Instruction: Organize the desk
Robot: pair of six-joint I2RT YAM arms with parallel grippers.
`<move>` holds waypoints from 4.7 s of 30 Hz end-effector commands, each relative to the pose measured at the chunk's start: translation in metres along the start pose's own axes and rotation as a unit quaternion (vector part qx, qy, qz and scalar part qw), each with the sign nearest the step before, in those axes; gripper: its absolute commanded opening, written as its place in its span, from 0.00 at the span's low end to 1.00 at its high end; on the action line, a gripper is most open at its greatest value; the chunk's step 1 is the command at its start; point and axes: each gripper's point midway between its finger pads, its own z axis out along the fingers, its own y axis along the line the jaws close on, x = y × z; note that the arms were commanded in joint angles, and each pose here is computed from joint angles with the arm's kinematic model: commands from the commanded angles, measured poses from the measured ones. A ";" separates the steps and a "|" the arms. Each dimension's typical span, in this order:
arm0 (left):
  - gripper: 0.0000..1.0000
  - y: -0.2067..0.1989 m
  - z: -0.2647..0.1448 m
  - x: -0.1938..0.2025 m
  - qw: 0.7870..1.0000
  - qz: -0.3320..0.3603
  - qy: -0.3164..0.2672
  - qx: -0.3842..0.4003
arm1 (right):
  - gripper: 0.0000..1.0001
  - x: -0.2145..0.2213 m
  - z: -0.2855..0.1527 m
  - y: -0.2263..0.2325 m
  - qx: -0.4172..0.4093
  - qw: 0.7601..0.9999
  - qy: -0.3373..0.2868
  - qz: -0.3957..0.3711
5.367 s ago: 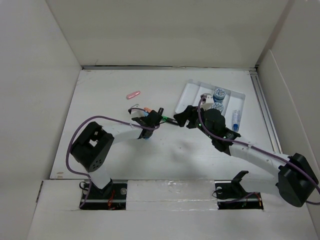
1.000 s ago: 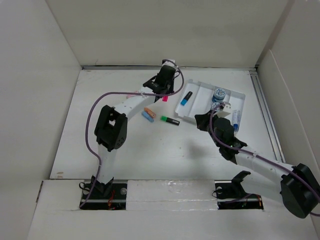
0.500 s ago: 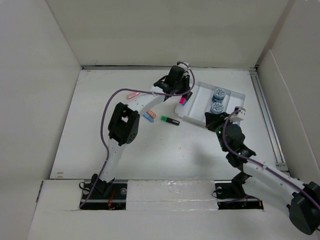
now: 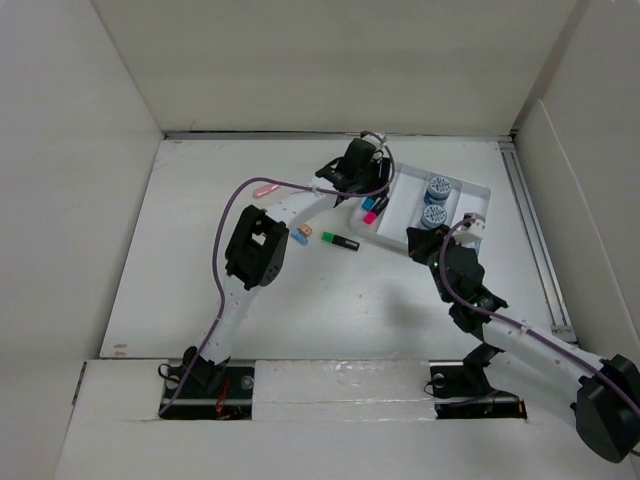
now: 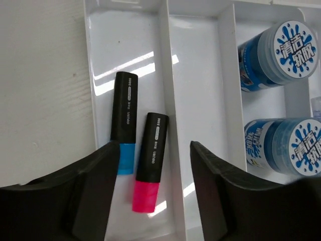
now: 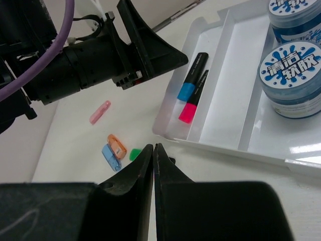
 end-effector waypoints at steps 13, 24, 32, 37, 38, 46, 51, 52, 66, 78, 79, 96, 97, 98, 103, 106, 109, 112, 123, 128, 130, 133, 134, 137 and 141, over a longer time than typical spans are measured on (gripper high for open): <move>0.32 0.070 -0.145 0.009 0.958 -0.170 -0.103 -0.208 | 0.11 -0.012 0.006 0.018 -0.030 0.999 -0.013 0.013; 0.40 0.093 -0.147 0.115 0.944 -0.227 0.004 -0.240 | 0.12 -0.001 0.012 0.022 -0.035 0.999 0.010 0.001; 0.42 0.063 -0.127 0.131 0.952 -0.226 0.024 -0.208 | 0.13 0.004 0.015 0.025 -0.044 0.999 0.022 -0.005; 0.43 0.060 -0.117 0.127 0.949 -0.242 0.013 -0.202 | 0.13 0.008 0.017 0.028 -0.049 0.998 0.030 -0.007; 0.44 0.062 -0.115 0.127 0.948 -0.243 0.010 -0.205 | 0.13 0.008 0.017 0.029 -0.052 0.998 0.032 -0.008; 0.46 0.069 -0.100 0.133 0.941 -0.254 0.009 -0.226 | 0.13 0.005 0.014 0.031 -0.055 0.998 0.030 -0.011; 0.46 0.075 -0.091 0.136 0.938 -0.249 0.010 -0.241 | 0.14 0.009 0.016 0.032 -0.057 0.998 0.037 -0.013; 0.46 0.075 -0.089 0.131 0.938 -0.248 0.006 -0.243 | 0.14 0.008 0.017 0.033 -0.058 0.998 0.037 -0.012; 0.37 0.120 -0.089 0.157 0.924 -0.120 0.053 -0.359 | 0.16 0.007 0.015 0.032 -0.058 0.998 0.033 -0.016; 0.32 0.115 -0.107 0.190 0.940 -0.081 0.100 -0.316 | 0.17 0.013 0.018 0.034 -0.063 0.997 0.045 -0.016; 0.34 0.113 -0.105 0.188 0.941 -0.082 0.100 -0.313 | 0.17 0.012 0.018 0.034 -0.063 0.997 0.043 -0.015; 0.11 0.067 -0.136 0.080 0.963 -0.097 -0.004 -0.252 | 0.17 0.004 0.014 0.032 -0.059 0.998 0.031 -0.013; 0.10 0.055 -0.135 0.068 0.968 -0.096 -0.016 -0.233 | 0.17 0.002 0.013 0.034 -0.062 0.998 0.028 -0.013; 0.11 0.045 -0.135 0.057 0.972 -0.098 -0.025 -0.212 | 0.17 0.002 0.013 0.032 -0.056 0.998 0.027 -0.013; 0.10 0.004 -0.121 -0.004 0.983 -0.090 -0.072 -0.141 | 0.17 0.002 0.014 0.027 -0.050 0.998 0.024 -0.007; 0.10 -0.010 -0.105 -0.026 0.986 -0.077 -0.084 -0.118 | 0.17 -0.001 0.013 0.024 -0.043 0.999 0.017 -0.005; 0.11 -0.015 -0.082 -0.040 0.989 -0.044 -0.089 -0.113 | 0.17 -0.002 0.012 0.027 -0.051 0.999 0.016 -0.004; 0.12 -0.018 -0.058 -0.043 0.991 -0.012 -0.085 -0.107 | 0.17 0.000 0.012 0.024 -0.045 0.999 0.018 -0.003; 0.16 -0.017 -0.009 -0.046 0.993 0.030 -0.090 -0.076 | 0.19 -0.001 0.013 0.025 -0.045 0.999 0.017 -0.004; 0.38 -0.008 -0.004 -0.047 0.991 0.034 -0.092 -0.088 | 0.19 0.000 0.013 0.027 -0.049 0.999 0.020 -0.006; 0.50 -0.006 -0.007 -0.048 0.991 0.033 -0.088 -0.096 | 0.19 0.000 0.013 0.023 -0.044 0.999 0.017 -0.004; 0.61 0.000 -0.020 -0.052 0.988 0.024 -0.098 -0.113 | 0.20 -0.003 0.012 0.027 -0.050 0.999 0.014 -0.004; 0.61 -0.004 -0.037 -0.069 0.986 0.019 -0.123 -0.113 | 0.21 -0.003 0.012 0.025 -0.048 0.999 0.013 -0.004; 0.59 0.010 -0.072 -0.074 0.977 -0.010 -0.147 -0.153 | 0.21 0.001 0.013 0.026 -0.050 0.999 0.018 -0.005; 0.53 0.056 -0.124 -0.066 0.954 -0.099 -0.181 -0.216 | 0.23 0.003 0.015 0.027 -0.050 0.998 0.024 -0.006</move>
